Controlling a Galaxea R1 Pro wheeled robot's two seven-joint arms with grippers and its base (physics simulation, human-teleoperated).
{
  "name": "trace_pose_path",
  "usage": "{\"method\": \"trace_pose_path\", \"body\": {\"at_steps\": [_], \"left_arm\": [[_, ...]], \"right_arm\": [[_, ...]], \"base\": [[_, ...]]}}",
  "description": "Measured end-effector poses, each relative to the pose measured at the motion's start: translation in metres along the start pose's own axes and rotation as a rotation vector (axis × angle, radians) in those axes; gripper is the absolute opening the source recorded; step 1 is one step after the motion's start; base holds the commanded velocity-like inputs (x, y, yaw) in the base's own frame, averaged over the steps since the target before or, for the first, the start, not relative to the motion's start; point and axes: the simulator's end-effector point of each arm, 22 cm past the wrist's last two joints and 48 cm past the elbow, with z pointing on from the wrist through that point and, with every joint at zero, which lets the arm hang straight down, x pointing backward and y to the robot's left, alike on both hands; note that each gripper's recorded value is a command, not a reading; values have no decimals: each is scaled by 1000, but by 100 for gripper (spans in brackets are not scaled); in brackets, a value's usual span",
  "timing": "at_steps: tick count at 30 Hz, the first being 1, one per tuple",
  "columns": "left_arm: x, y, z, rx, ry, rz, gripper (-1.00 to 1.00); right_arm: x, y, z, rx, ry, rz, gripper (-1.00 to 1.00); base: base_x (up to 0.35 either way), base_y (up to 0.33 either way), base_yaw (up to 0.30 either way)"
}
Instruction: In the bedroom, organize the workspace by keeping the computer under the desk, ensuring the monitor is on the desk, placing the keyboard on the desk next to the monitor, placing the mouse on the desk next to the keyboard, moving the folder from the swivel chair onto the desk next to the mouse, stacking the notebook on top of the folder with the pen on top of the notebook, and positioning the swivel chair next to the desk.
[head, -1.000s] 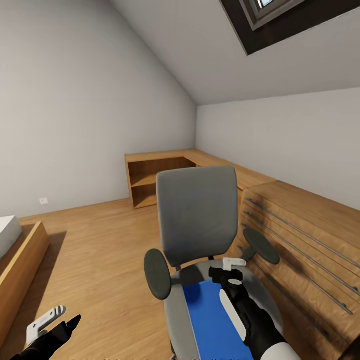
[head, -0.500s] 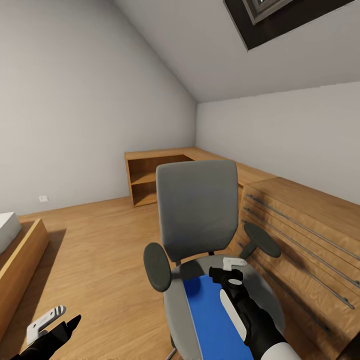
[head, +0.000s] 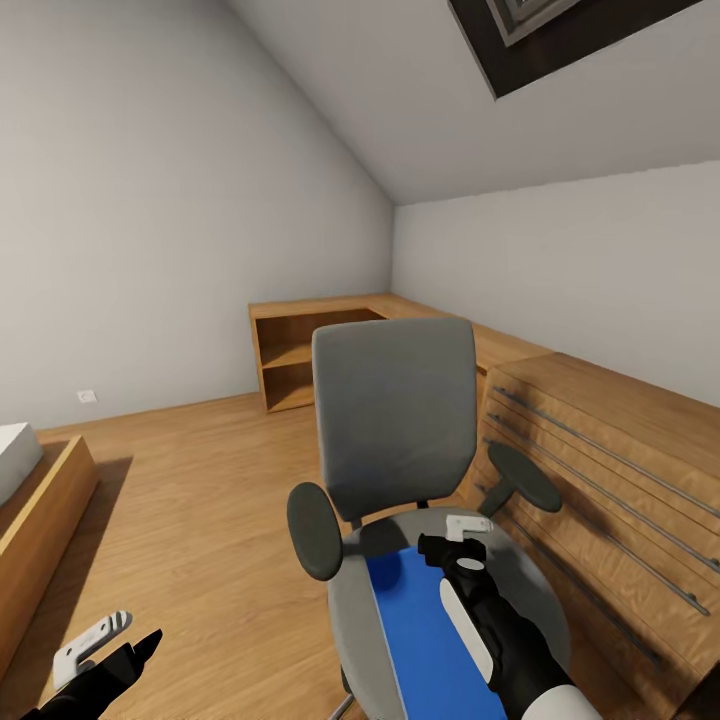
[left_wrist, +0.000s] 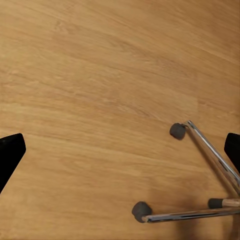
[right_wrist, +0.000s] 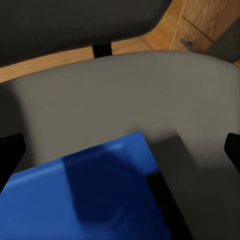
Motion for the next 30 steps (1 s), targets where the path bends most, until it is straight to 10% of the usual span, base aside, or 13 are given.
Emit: {"method": "trace_pose_path", "body": {"at_steps": [30], "left_arm": [[0, -1, 0, 4, -2, 1, 100]], "right_arm": [[-1, 1, 0, 0, -1, 1, 100]], "base": [[37, 0, 0]]}}
